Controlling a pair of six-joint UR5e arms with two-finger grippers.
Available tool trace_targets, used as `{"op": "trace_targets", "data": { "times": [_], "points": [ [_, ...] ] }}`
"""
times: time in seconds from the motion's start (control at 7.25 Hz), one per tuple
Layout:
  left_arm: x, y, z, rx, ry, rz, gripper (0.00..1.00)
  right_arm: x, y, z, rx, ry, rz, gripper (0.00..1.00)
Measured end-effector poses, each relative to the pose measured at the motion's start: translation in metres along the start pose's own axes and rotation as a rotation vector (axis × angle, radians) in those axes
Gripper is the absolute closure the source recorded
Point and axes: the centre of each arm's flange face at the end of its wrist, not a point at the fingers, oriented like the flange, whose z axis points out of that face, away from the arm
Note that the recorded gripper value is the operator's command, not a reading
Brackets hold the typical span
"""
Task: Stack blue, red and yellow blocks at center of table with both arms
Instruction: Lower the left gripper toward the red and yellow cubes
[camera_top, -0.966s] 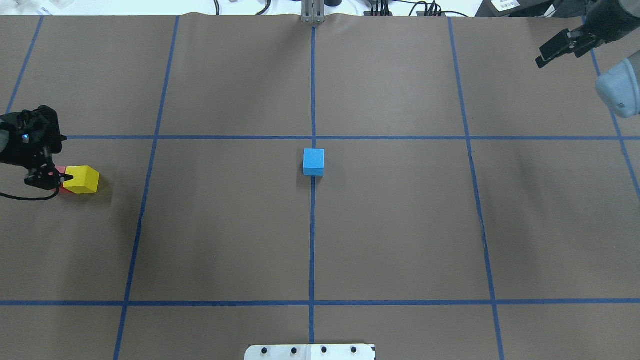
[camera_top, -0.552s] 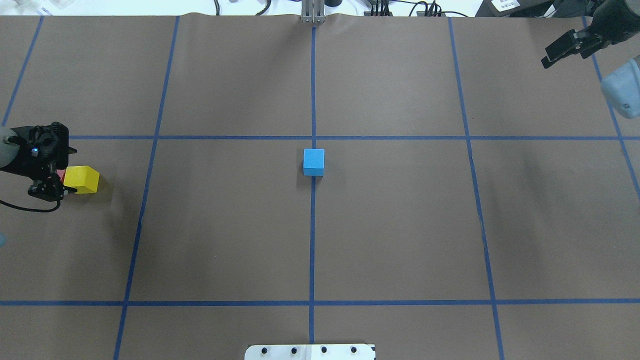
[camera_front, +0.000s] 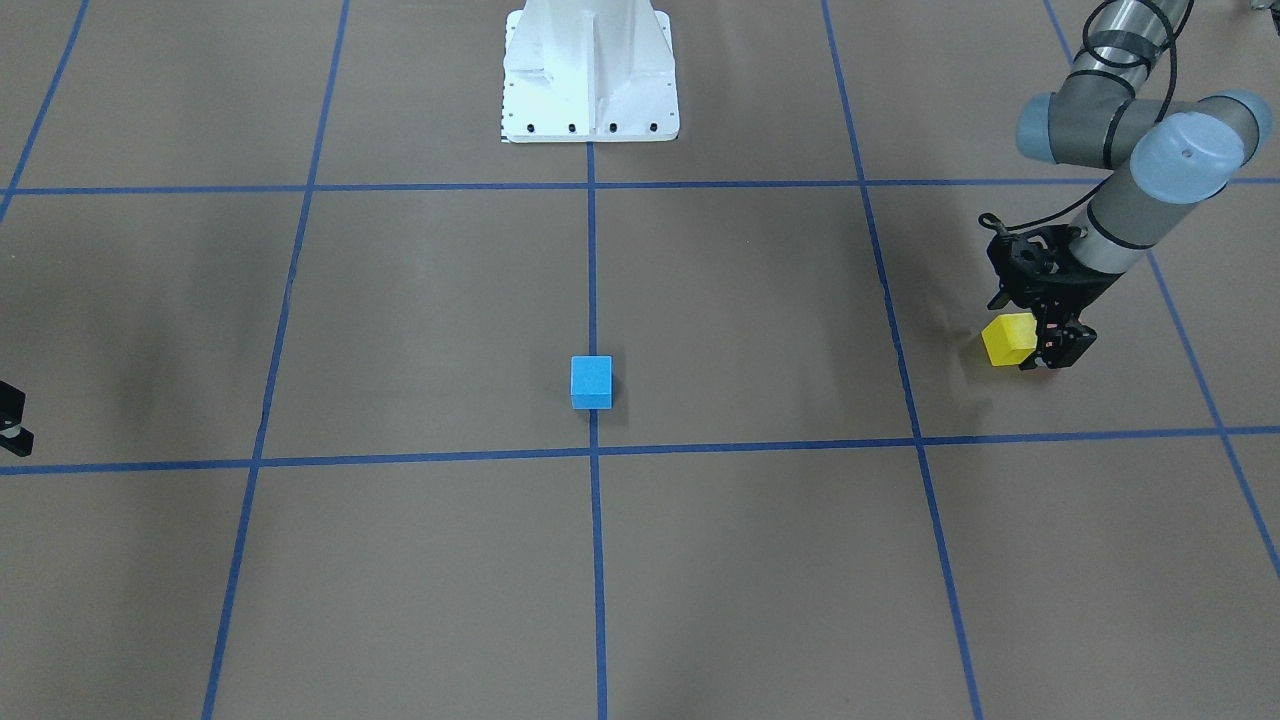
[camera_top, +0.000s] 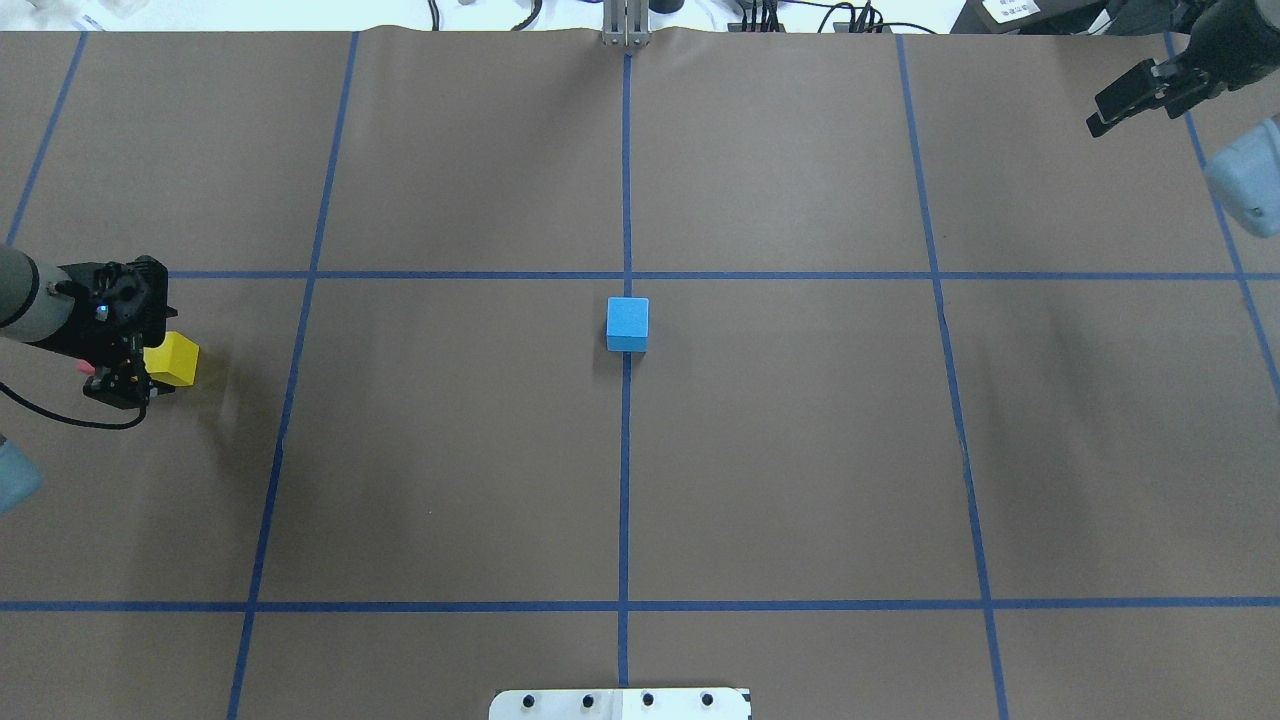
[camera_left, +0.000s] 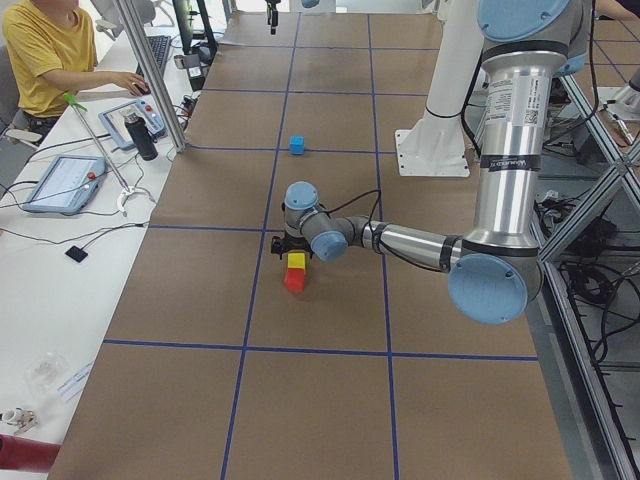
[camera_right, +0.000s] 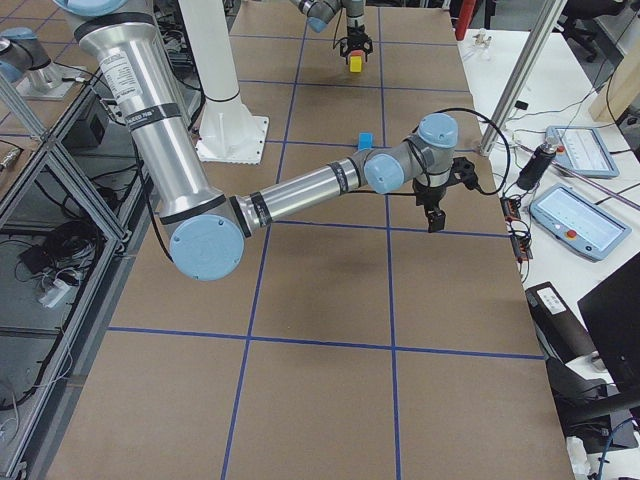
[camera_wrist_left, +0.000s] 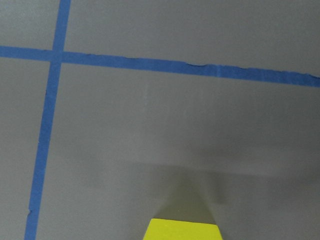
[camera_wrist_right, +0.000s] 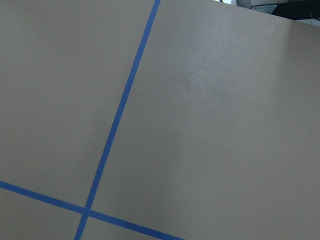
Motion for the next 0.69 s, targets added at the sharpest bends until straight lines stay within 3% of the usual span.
{"op": "trace_targets", "data": {
  "times": [0.69],
  "points": [
    [0.0042,0.0065,0.0004,0.019,0.054,-0.003,0.0,-0.0004,-0.0006,-0.0003,0.001,-0.001,-0.007,0.0]
  ]
}}
